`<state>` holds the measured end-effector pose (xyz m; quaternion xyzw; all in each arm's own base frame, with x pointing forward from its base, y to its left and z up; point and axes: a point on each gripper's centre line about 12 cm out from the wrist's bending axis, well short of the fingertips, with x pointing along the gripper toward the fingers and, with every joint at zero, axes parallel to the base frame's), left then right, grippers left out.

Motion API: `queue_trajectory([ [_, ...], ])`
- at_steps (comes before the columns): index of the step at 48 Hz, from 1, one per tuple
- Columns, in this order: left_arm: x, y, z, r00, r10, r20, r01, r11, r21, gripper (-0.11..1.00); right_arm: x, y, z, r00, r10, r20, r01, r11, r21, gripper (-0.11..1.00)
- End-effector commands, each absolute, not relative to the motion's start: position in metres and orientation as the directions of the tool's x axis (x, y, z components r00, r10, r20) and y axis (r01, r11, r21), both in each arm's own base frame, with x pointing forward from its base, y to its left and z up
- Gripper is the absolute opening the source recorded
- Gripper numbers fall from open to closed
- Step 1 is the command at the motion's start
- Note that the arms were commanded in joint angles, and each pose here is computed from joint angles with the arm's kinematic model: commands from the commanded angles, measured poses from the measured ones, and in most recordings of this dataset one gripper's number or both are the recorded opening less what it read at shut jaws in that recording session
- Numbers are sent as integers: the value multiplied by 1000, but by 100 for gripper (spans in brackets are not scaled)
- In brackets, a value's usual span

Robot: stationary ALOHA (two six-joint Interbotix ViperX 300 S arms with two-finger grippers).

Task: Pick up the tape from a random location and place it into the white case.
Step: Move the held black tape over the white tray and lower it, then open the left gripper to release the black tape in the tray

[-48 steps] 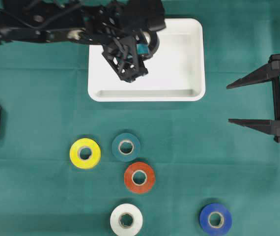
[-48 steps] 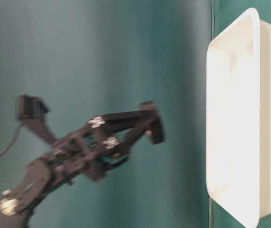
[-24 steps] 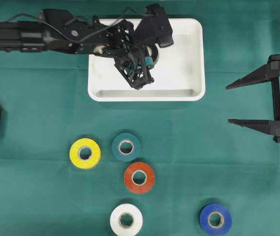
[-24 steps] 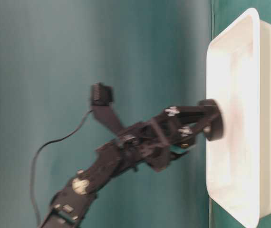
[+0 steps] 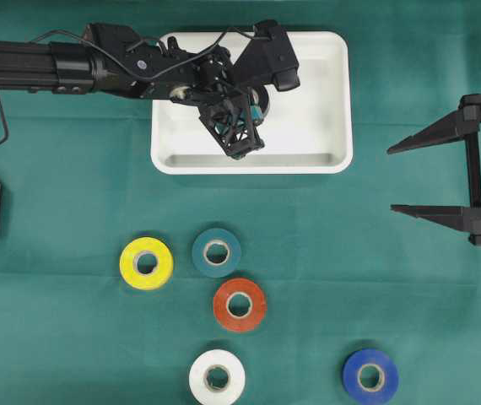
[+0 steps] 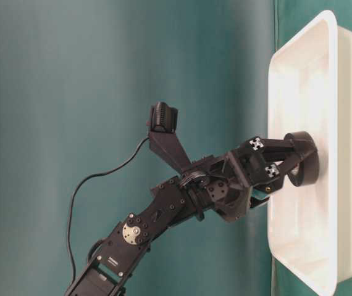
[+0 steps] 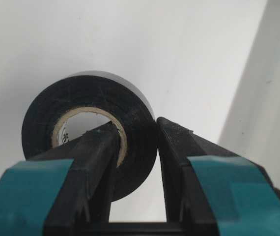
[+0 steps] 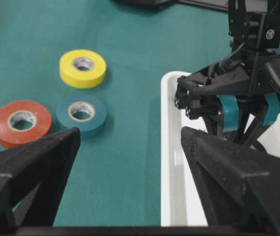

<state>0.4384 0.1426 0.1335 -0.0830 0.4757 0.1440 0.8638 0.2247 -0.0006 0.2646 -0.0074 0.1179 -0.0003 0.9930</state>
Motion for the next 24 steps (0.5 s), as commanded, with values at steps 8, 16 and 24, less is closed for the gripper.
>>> queue_trajectory([
  [8, 443, 151, 152, 547, 189, -816, -347, 938, -15, 55, 228, -1, 275, 979, -4, -206, 1, 1000, -15, 90],
  [16, 440, 152, 150, 539, 190, -820, -350, 937, -13, 95, 228, -1, 275, 978, -4, -207, 1, 1000, -15, 90],
  [24, 439, 152, 152, 538, 191, -821, -351, 936, -13, 90, 228, -1, 275, 978, -4, -207, 1, 1000, -15, 90],
])
